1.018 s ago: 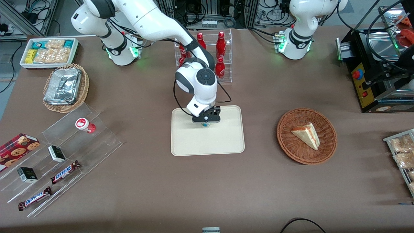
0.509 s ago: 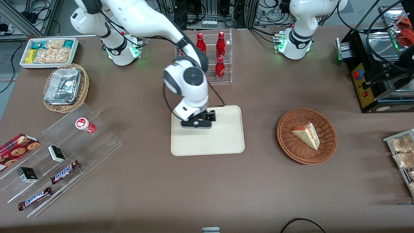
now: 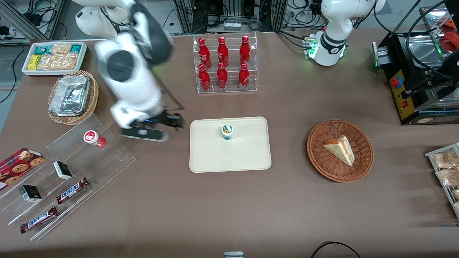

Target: Place green gum on tray

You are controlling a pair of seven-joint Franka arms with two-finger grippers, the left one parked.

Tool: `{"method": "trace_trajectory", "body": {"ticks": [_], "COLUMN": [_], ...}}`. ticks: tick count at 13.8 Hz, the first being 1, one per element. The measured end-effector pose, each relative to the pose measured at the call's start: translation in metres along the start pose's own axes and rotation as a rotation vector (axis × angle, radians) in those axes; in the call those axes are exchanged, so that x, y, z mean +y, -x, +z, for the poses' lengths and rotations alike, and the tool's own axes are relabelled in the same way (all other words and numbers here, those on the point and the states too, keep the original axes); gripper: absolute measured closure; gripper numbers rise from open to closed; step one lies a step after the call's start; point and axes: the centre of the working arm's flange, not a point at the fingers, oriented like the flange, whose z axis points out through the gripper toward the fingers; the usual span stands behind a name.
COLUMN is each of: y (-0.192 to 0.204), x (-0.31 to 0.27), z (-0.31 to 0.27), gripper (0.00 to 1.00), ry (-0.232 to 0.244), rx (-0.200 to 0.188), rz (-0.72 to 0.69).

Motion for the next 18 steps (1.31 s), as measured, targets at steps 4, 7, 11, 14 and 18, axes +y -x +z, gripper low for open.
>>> {"method": "trace_trajectory", "body": {"ticks": [4, 7, 11, 14, 18], "y": [-0.022, -0.031, -0.034, -0.037, -0.038], "x": [0.131, 0.2, 0.256, 0.277, 0.286], "z": [-0.055, -0.066, -0.067, -0.064, -0.064], "gripper": [0.0, 0.0, 0.0, 0.0, 0.01], "ry": [-0.021, -0.034, -0.042, -0.045, -0.046], "rx": [-0.029, -0.032, -0.045, -0.049, -0.047], "rz": [-0.044, -0.103, -0.137, -0.144, -0.218]}}
